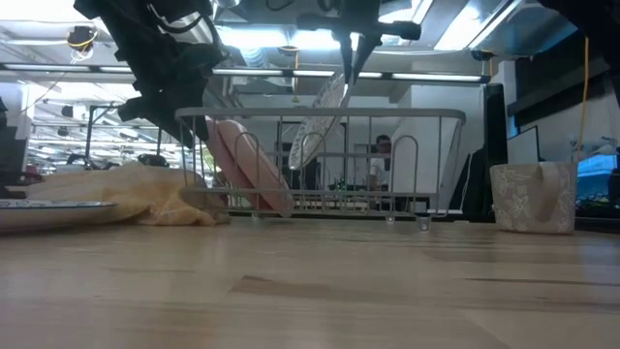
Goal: Sort dishes
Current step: Put the white patterned plate in the dish rack
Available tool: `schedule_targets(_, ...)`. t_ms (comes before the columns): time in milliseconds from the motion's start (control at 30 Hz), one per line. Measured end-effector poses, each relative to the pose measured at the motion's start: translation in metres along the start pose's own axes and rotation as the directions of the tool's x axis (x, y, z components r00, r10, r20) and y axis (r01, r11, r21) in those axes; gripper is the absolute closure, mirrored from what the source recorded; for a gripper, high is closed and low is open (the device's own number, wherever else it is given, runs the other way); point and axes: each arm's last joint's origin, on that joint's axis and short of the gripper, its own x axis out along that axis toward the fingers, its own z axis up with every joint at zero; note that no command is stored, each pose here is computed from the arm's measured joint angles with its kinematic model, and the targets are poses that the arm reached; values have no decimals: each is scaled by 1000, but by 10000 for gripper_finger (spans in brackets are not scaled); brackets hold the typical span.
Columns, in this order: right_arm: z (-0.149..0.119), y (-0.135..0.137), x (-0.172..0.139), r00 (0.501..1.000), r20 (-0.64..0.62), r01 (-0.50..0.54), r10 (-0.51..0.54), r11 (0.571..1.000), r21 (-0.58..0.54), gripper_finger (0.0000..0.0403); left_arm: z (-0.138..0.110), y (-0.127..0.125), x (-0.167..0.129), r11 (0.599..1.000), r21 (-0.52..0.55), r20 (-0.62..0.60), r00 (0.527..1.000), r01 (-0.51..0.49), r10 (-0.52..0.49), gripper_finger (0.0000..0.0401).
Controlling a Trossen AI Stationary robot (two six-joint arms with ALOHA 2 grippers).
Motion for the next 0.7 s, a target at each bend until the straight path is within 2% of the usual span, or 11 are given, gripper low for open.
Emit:
schedule_targets(333,5,-1,4,1000,-25,5,-5,1000,-15,386,0,0,0,1000,-1,0,1000,0,0,265)
schedule_targets(500,9,-3,7,999,-44,6,-9,998,-60,386,0,0,0,1000,2,0,1000,-1,1,265)
schedule_targets(700,20,-12,-6,999,-40,-26,23,996,-82,386,0,0,-1,1000,5,-1,1000,-1,2,265)
